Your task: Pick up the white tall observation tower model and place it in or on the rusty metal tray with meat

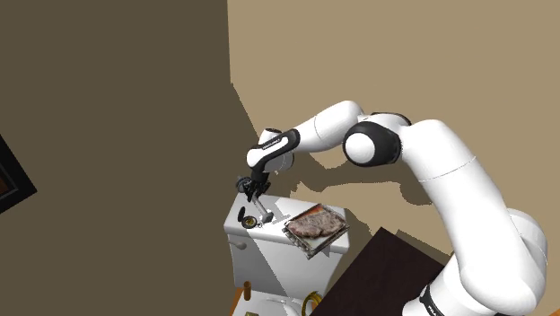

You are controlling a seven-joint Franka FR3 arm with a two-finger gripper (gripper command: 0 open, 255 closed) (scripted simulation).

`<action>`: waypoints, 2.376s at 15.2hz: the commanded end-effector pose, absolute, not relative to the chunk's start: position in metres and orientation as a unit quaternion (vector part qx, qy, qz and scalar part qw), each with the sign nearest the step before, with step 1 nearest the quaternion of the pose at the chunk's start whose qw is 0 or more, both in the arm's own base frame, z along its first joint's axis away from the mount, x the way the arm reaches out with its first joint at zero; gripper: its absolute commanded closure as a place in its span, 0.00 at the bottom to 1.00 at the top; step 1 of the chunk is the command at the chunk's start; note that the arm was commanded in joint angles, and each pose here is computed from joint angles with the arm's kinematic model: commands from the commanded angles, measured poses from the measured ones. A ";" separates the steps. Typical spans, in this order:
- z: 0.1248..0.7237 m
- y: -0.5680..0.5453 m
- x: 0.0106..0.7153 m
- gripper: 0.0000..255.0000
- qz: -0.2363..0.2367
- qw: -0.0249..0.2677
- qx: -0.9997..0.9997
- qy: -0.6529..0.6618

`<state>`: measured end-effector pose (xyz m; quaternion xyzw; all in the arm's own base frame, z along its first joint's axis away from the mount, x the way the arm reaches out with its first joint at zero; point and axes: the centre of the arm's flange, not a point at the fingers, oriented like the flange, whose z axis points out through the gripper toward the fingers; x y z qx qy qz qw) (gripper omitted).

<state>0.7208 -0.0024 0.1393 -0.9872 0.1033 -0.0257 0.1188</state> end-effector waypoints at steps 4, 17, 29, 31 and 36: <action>0.166 -0.002 0.721 1.00 -0.026 0.119 -0.987 0.103; 0.234 -0.002 0.721 1.00 -0.026 0.119 -0.987 0.103; 0.239 -0.052 0.599 1.00 -0.026 0.119 -0.987 0.103; 0.239 -0.062 0.574 1.00 -0.026 0.119 -0.987 0.103; 0.239 -0.086 0.513 1.00 -0.026 0.119 -0.987 0.103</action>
